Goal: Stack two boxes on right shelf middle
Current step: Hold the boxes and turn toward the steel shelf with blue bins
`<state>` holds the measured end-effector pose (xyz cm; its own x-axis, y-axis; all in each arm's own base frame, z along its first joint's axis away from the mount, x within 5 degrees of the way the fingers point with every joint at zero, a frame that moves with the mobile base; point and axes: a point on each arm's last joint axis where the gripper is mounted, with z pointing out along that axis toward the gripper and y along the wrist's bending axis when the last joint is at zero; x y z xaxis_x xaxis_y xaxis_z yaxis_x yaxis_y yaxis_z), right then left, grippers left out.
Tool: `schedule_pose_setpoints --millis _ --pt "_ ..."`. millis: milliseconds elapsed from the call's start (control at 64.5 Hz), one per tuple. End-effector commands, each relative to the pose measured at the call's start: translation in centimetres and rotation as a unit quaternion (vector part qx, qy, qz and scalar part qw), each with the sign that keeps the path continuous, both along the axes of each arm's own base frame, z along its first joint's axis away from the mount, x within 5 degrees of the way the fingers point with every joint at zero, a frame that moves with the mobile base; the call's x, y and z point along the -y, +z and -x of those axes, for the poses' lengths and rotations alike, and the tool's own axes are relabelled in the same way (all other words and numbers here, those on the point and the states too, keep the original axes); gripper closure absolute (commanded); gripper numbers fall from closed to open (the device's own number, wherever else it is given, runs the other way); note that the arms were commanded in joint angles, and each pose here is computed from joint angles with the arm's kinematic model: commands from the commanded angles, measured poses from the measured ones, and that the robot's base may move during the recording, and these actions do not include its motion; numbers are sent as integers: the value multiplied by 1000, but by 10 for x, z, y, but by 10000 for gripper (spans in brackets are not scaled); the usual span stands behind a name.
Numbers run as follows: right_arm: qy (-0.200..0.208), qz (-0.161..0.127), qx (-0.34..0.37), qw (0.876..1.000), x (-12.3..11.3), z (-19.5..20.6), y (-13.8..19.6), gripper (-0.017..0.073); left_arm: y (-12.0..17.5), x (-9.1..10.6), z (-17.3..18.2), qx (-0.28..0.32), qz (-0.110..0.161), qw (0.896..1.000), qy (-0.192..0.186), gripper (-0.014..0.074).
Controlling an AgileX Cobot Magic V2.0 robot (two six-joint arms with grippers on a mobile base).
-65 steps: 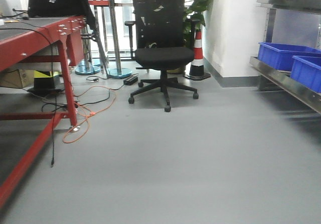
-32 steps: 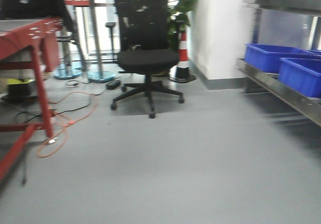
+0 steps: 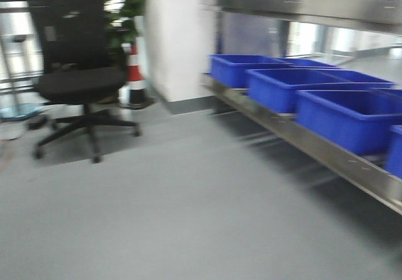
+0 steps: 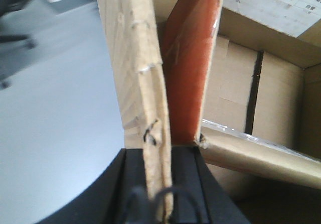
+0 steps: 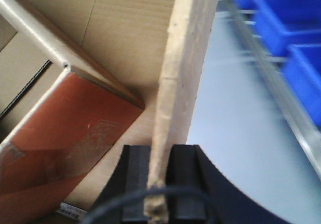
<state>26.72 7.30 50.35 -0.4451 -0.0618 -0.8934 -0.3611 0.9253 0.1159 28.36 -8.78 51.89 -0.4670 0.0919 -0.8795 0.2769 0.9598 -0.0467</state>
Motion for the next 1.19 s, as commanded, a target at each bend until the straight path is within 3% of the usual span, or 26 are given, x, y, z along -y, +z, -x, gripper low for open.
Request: schedule_pose_setpoints --millis 0,1178 --pt "-11 4 41 999 4 3 11 713 11 -3 5 38 -1 999 4 705" --pt "-11 4 41 999 4 3 11 713 11 -3 5 38 -1 999 4 705"
